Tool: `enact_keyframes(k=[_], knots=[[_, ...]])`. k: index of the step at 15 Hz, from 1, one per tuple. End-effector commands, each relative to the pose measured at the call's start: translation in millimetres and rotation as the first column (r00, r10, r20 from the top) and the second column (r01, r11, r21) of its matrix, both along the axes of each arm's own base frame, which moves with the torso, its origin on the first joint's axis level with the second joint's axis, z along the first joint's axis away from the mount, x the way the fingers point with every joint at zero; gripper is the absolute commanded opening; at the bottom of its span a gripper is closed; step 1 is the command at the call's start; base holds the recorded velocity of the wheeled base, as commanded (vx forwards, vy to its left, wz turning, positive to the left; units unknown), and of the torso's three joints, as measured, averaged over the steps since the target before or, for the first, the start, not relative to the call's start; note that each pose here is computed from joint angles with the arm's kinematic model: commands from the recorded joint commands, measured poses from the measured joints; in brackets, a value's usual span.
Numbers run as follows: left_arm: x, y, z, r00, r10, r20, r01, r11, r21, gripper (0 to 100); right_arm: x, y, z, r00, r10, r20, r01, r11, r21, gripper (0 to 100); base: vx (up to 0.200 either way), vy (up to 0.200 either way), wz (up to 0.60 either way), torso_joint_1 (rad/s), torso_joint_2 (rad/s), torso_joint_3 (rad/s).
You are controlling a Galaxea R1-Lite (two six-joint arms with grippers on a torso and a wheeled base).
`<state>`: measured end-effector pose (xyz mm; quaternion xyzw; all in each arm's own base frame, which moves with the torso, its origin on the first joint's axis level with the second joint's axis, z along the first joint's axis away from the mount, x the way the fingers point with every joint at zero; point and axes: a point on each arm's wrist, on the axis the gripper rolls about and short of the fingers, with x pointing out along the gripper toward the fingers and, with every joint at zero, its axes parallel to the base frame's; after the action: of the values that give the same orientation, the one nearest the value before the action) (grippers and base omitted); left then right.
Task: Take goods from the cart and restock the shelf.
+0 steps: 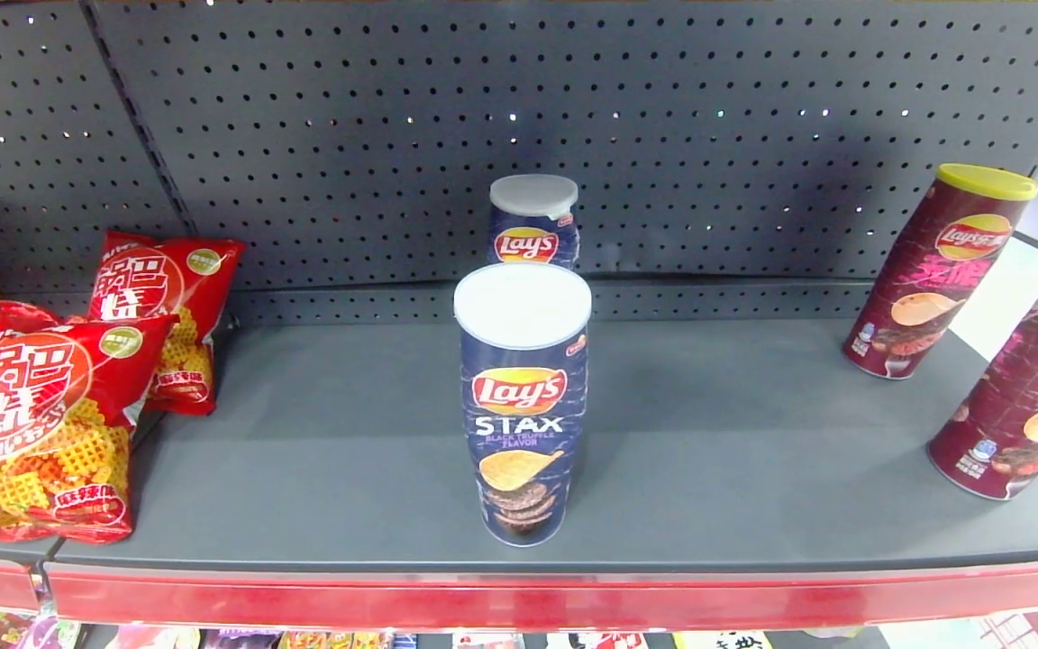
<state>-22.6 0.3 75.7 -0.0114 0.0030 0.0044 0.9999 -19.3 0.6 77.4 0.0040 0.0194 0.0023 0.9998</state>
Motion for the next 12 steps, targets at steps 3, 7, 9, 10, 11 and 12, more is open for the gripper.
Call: enact_keyframes(k=[3, 7, 9, 10, 11, 12], knots=[[0.1, 0.0, 0.0, 1.0, 0.0, -0.001, 0.0, 1.0, 0.0, 100, -1.6, 0.0, -1.3, 1.0, -0.005, 0.016, 0.005, 1.0, 0.005, 100, 0.0, 0.0, 0.0, 0.0, 0.0, 0.0], [0.1, 0.0, 0.0, 1.0, 0.0, -0.001, 0.0, 1.0, 0.0, 100, -3.3, -0.2, -1.8, 0.999, 0.003, 0.039, -0.003, 1.0, 0.003, 100, 0.0, 0.0, 0.0, 0.0, 0.0, 0.0], [0.1, 0.0, 0.0, 1.0, 0.0, -0.001, 0.0, 1.0, 0.0, 100, -3.3, -0.2, -1.9, 0.999, 0.003, 0.037, -0.003, 1.0, 0.0, 100, 0.0, 0.0, 0.0, 0.0, 0.0, 0.0], [0.1, 0.0, 0.0, 1.0, 0.0, -0.001, 0.0, 1.0, 0.0, 100, -3.3, -0.2, -2.1, 0.999, 0.002, 0.036, -0.001, 1.0, -0.002, 100, 0.0, 0.0, 0.0, 0.0, 0.0, 0.0], [0.1, 0.0, 0.0, 1.0, 0.0, -0.001, 0.0, 1.0, 0.0, 100, -3.3, -0.3, -2.1, 0.999, 0.003, 0.036, -0.003, 1.0, 0.0, 100, 0.0, 0.0, 0.0, 0.0, 0.0, 0.0], [0.1, 0.0, 0.0, 1.0, 0.0, -0.002, 0.0, 1.0, 0.001, 100, -3.3, -0.2, -2.1, 0.999, 0.005, 0.036, -0.005, 1.0, -0.002, 100, 0.0, 0.0, 0.0, 0.0, 0.0, 0.0]])
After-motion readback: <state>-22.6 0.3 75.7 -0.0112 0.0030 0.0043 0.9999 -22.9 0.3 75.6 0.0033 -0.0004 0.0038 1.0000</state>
